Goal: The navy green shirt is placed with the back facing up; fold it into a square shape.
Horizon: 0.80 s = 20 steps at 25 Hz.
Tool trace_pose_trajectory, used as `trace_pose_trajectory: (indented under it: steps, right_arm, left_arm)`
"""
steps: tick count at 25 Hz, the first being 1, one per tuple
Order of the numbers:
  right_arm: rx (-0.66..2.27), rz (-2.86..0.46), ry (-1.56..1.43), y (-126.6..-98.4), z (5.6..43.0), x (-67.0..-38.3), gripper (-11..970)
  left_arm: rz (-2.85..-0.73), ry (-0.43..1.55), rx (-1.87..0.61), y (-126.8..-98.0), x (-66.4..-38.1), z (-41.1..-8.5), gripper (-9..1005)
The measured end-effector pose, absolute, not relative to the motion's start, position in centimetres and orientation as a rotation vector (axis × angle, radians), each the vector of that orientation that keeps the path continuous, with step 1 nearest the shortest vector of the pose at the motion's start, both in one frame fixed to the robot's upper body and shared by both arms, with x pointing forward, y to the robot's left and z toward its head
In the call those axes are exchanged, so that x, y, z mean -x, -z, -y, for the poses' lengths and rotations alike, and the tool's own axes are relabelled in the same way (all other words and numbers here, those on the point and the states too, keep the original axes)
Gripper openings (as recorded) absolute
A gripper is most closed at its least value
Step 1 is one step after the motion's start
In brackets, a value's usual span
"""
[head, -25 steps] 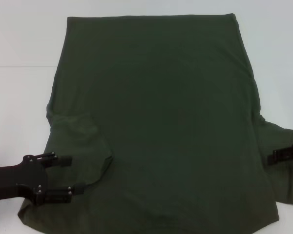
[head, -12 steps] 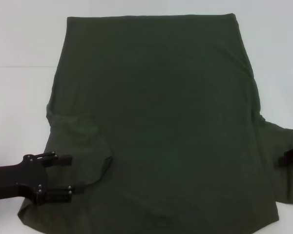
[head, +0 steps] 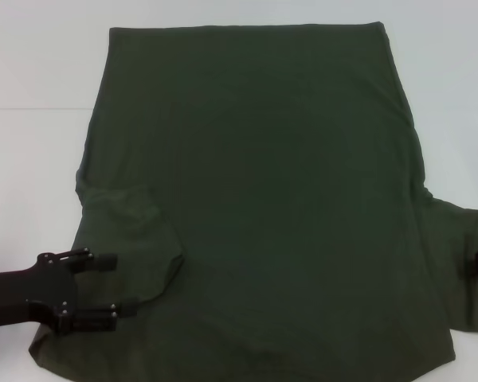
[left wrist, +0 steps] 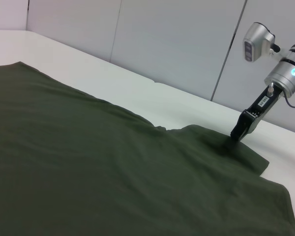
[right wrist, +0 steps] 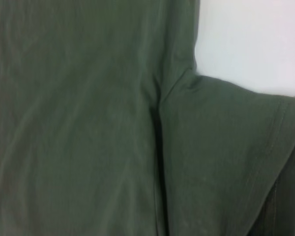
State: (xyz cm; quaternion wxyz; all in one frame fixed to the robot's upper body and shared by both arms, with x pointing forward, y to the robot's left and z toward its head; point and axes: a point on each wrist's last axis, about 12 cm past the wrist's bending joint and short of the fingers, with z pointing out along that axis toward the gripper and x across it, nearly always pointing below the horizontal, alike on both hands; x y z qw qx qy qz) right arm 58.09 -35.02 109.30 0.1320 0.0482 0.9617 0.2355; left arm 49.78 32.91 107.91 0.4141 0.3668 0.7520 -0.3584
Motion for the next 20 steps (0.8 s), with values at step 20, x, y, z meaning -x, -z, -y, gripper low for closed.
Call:
trace_pose_trajectory:
  steps: [20]
  right_arm:
    - [-0.199, -2.749, -0.617, -111.1, 38.7, -57.2, 4]
  left_arm:
    - [-1.904, 0.906, -0.905, -107.8, -49.6, -33.1, 888]
